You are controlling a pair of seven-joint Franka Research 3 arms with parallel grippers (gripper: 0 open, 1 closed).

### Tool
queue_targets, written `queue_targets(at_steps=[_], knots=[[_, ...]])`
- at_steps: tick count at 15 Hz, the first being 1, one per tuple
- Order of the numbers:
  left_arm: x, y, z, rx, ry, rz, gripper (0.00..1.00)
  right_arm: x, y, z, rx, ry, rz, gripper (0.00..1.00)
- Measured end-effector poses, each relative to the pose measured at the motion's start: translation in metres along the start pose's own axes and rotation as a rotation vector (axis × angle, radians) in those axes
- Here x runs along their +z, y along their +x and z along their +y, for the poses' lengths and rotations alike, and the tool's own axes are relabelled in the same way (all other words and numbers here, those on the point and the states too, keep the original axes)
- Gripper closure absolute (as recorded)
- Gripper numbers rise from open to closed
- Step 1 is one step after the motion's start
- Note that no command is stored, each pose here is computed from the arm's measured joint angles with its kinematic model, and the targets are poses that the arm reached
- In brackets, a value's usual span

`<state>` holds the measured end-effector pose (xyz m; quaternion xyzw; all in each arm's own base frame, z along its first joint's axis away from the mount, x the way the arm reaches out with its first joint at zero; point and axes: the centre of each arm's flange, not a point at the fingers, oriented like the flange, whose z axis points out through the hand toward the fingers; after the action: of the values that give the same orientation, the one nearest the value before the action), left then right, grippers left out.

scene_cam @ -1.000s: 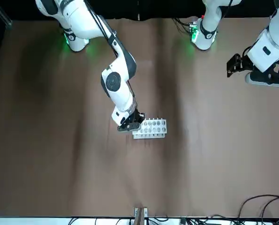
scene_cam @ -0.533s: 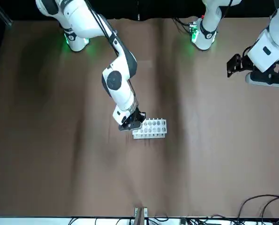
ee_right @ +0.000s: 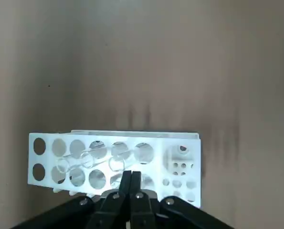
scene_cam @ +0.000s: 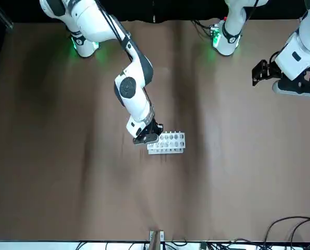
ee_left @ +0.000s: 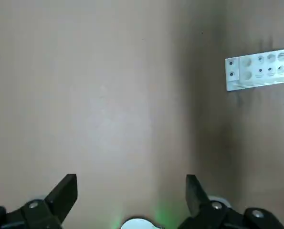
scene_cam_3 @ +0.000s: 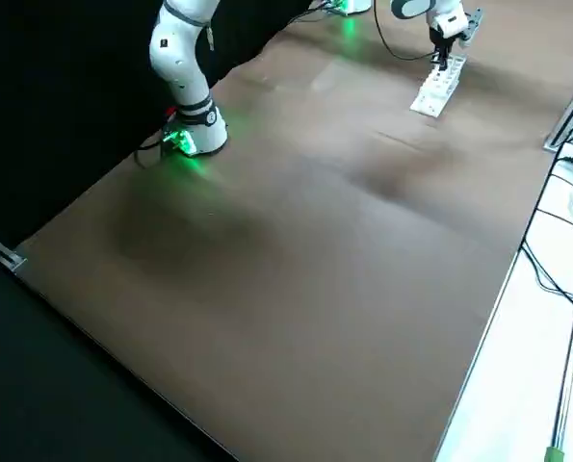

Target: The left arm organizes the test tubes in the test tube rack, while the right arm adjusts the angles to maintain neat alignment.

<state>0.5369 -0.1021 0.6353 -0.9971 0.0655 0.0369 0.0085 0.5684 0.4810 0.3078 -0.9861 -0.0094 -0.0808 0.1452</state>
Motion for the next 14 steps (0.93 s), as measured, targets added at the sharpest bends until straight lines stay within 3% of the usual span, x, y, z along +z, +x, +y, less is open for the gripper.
queue_targets(at_steps=[9,14], knots=[[0.0,0.0,0.001,0.001,0.0,0.0,0.0,-0.007,0.006,-0.001,0.003,0.006,0.011,0.96],[0.001,0.0,0.001,0.001,0.0,-0.002,0.0,-0.025,0.006,-0.006,0.007,-0.011,-0.024,0.96]])
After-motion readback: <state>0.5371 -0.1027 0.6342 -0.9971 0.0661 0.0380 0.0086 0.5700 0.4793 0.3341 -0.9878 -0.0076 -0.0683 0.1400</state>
